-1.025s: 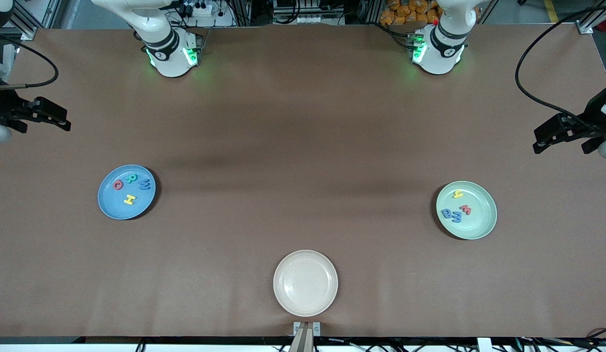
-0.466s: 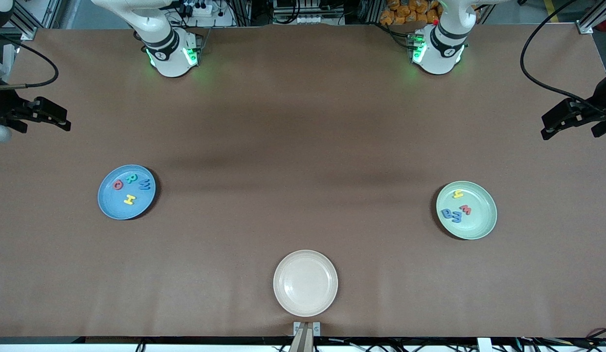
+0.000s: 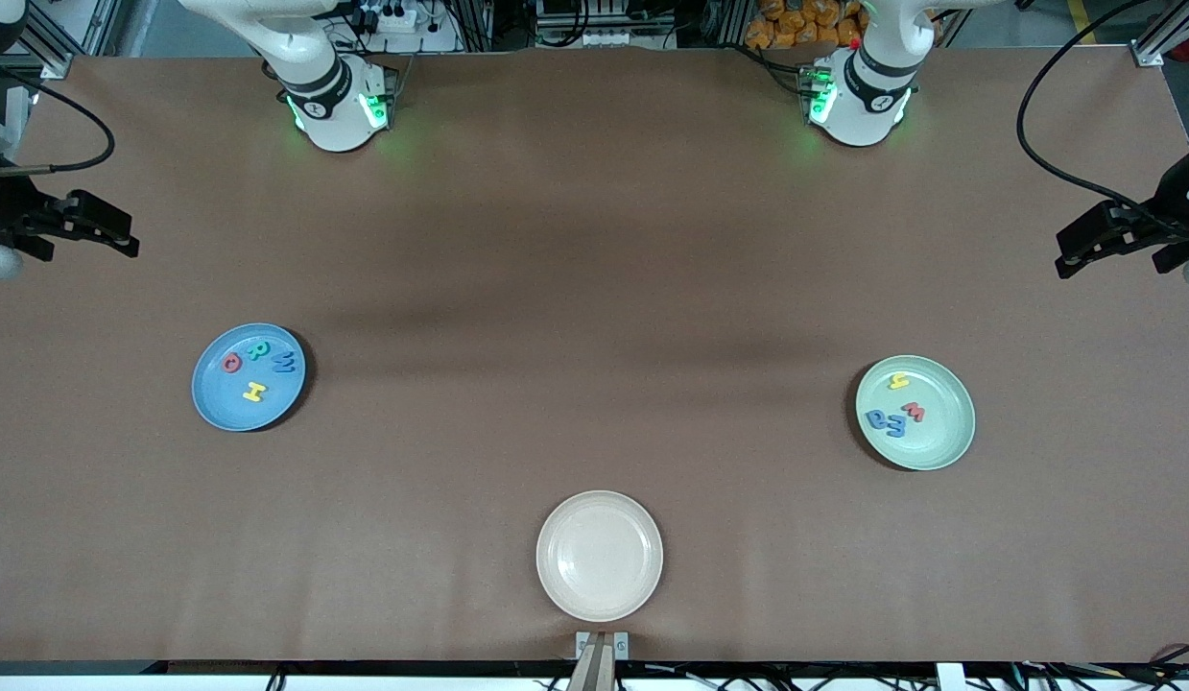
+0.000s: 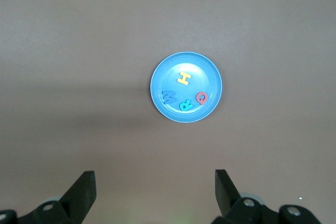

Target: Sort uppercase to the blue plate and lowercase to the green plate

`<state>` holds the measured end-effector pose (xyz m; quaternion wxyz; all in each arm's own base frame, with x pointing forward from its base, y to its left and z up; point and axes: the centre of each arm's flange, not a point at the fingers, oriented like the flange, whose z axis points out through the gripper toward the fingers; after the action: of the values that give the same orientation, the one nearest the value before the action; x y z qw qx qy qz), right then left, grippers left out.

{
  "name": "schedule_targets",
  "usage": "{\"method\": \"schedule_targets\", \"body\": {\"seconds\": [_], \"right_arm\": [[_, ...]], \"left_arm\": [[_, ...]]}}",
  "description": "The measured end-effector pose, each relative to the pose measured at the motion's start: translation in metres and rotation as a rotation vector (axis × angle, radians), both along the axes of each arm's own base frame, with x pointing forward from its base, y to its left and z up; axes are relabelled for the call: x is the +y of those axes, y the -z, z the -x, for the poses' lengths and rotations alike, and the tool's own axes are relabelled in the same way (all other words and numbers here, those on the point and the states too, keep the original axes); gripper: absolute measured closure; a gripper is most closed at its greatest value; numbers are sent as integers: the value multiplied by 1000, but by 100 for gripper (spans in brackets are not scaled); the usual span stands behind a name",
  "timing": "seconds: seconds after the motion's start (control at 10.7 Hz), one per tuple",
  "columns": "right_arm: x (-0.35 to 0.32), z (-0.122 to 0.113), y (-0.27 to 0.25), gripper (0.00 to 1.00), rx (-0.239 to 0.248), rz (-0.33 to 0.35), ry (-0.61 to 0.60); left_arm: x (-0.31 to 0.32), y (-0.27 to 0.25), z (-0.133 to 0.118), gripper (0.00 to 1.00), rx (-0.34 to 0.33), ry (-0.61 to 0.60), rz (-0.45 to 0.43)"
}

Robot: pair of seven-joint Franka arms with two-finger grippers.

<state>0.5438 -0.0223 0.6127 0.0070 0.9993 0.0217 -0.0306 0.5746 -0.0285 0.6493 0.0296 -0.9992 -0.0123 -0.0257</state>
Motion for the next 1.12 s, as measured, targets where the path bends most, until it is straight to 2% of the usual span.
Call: {"method": "schedule_targets", "body": {"seconds": [0.65,1.12], "right_arm": [[0,0,0,0,0,0,0],[0,0,0,0,0,0,0]], "left_arm": [[3,3,-2,0,4,-22,2],[-2,3,-1,0,7,-19,55]]}}
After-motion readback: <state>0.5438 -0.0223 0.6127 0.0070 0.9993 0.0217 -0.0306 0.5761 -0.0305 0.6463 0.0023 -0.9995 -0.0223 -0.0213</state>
